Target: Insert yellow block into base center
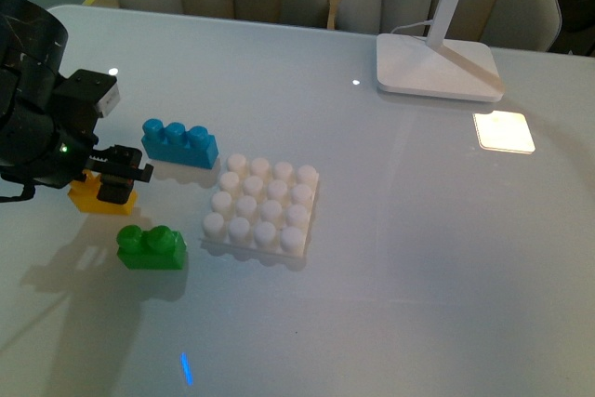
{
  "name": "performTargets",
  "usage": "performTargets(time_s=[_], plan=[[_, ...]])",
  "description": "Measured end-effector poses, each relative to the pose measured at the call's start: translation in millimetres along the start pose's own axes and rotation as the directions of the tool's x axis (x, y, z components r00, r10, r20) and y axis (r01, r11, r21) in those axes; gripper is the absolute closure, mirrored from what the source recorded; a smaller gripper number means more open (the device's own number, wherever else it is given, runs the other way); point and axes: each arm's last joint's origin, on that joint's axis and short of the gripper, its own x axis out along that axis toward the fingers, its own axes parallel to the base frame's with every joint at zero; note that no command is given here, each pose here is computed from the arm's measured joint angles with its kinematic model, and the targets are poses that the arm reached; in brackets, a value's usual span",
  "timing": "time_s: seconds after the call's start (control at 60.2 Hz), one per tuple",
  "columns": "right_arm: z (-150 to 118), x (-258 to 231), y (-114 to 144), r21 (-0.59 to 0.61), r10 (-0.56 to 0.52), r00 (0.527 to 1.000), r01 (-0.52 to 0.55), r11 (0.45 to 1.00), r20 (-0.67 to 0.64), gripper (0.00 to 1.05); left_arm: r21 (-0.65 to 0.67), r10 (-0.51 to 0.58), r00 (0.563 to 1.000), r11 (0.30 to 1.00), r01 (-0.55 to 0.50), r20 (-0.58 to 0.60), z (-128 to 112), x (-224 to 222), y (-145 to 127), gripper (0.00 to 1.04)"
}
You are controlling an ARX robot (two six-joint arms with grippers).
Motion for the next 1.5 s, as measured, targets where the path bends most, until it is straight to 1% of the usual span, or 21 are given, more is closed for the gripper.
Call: performTargets(time_s=[0.15,0.266,0.615,0.815,1.014,1.297,1.496], plan=[[0,0,0,0.000,0.000,1.000,0.000,1.000,0.000,0.09,-0.012,0.024,0.999,1.000,-0.024,0.025,10,-18,-1,0.42],[0,0,0,0.000,0.000,1.000,0.000,1.000,0.000,0.09,-0.007,0.018,0.999,1.000,-0.018,0.049,18,-31,-11,0.42],[0,0,0,0.000,0.000,1.000,0.000,1.000,0.000,0.09,0.032,-0.051,0.996,0.998,0.049,0.074,29,-50,-70,0.42],[0,0,0,0.000,0.000,1.000,0.000,1.000,0.000,0.09,0.047,-0.075,0.994,0.996,0.071,0.085,35,-57,-99,0.42],[0,0,0,0.000,0.000,1.000,0.000,1.000,0.000,0.09,0.062,-0.072,0.993,0.996,0.066,0.093,36,-63,-124,0.42],[0,0,0,0.000,0.000,1.000,0.000,1.000,0.000,0.09,0.081,-0.111,0.989,0.991,0.103,0.095,38,-61,-161,0.42],[0,0,0,0.000,0.000,1.000,0.000,1.000,0.000,0.09,0.100,-0.121,0.990,0.988,0.113,0.073,31,-48,-173,0.42]])
